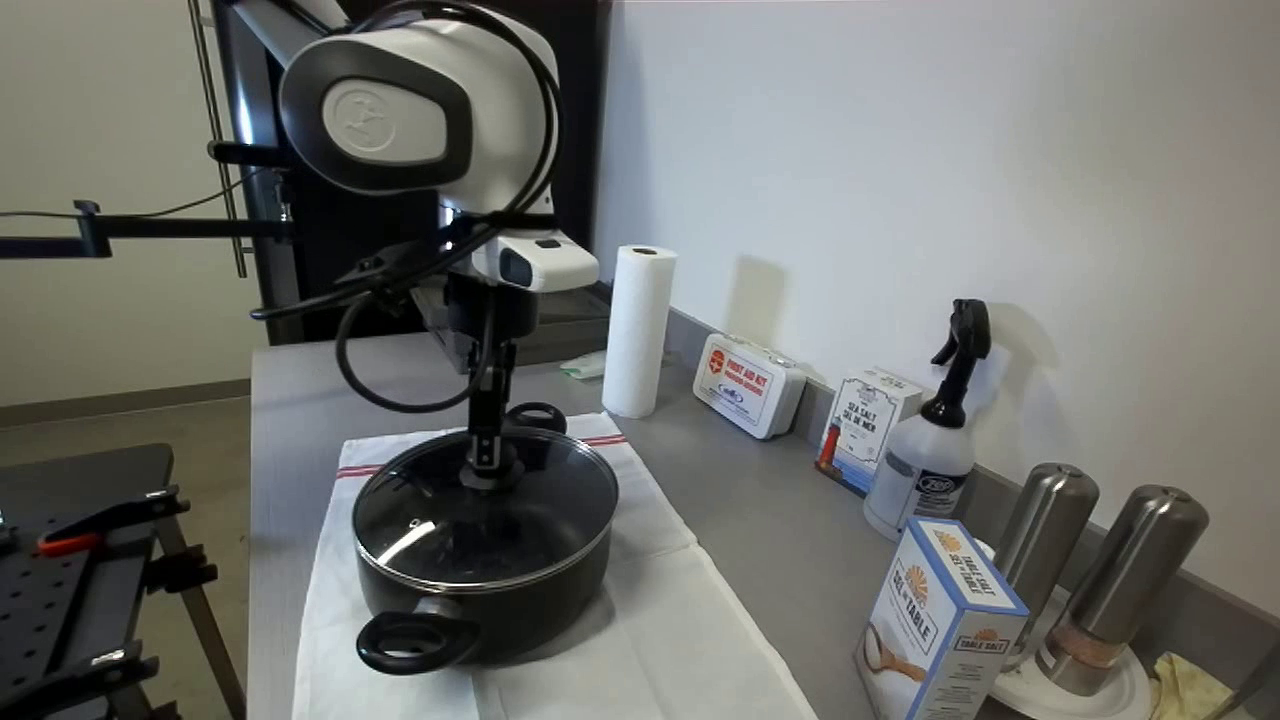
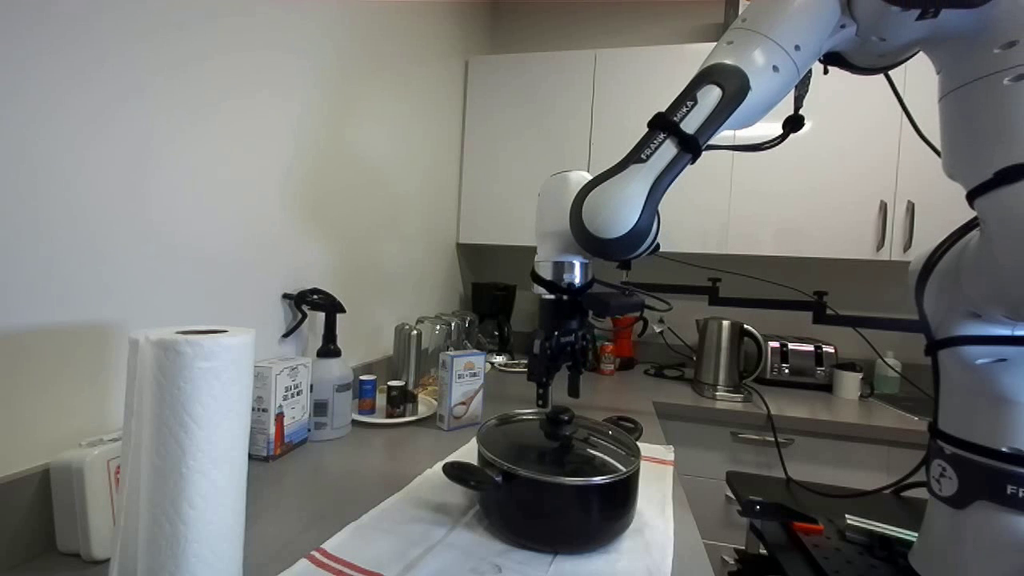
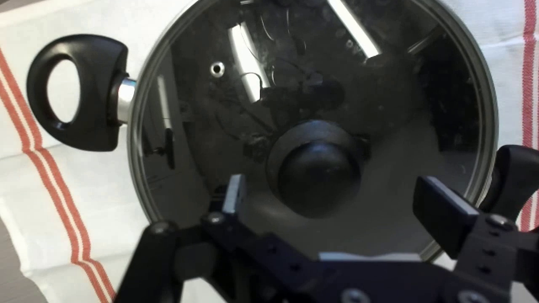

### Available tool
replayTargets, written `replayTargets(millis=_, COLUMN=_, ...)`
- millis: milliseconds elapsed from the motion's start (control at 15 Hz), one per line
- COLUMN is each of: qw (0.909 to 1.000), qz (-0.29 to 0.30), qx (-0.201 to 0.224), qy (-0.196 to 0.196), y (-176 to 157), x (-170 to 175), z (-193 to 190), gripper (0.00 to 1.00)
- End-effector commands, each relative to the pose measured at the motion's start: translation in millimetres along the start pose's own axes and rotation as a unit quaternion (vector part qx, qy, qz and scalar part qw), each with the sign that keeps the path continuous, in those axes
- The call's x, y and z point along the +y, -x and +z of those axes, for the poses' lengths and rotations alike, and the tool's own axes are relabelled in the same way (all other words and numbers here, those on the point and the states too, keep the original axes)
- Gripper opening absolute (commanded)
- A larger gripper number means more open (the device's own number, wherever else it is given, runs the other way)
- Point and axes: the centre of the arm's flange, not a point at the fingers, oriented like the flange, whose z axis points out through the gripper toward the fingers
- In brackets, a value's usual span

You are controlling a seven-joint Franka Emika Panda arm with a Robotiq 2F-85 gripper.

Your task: Uncover the pot

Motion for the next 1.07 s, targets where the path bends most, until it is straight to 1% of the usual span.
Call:
replayTargets(millis=0, qw=0.9998, qz=0.015, qx=-0.007, qy=0.015, y=-17.0, x=-1.4, z=6.3, gripper=1.00)
replayTargets(millis=400, qw=0.9994, qz=0.026, qx=-0.011, qy=0.019, y=-14.5, x=2.4, z=7.5, gripper=1.00)
replayTargets(millis=467, qw=0.9994, qz=0.026, qx=-0.013, qy=0.018, y=-14.3, x=2.6, z=7.6, gripper=0.84)
replayTargets(millis=533, qw=0.9994, qz=0.026, qx=-0.014, qy=0.017, y=-13.8, x=2.6, z=7.6, gripper=0.74)
replayTargets(millis=667, qw=0.9993, qz=0.025, qx=-0.021, qy=0.017, y=-11.0, x=2.3, z=7.8, gripper=0.60)
replayTargets(millis=733, qw=0.9992, qz=0.023, qx=-0.026, qy=0.018, y=-6.8, x=2.2, z=7.2, gripper=0.52)
replayTargets(millis=800, qw=0.9992, qz=0.019, qx=-0.031, qy=0.017, y=-4.1, x=2.0, z=6.7, gripper=0.45)
replayTargets(millis=867, qw=0.9993, qz=0.017, qx=-0.030, qy=0.018, y=-1.5, x=0.9, z=5.0, gripper=0.35)
replayTargets(millis=933, qw=0.9993, qz=0.014, qx=-0.029, qy=0.017, y=-0.4, x=-1.2, z=3.1, gripper=0.28)
replayTargets(millis=1000, qw=0.9993, qz=0.013, qx=-0.030, qy=0.017, y=0.5, x=-1.0, z=2.6, gripper=0.25)
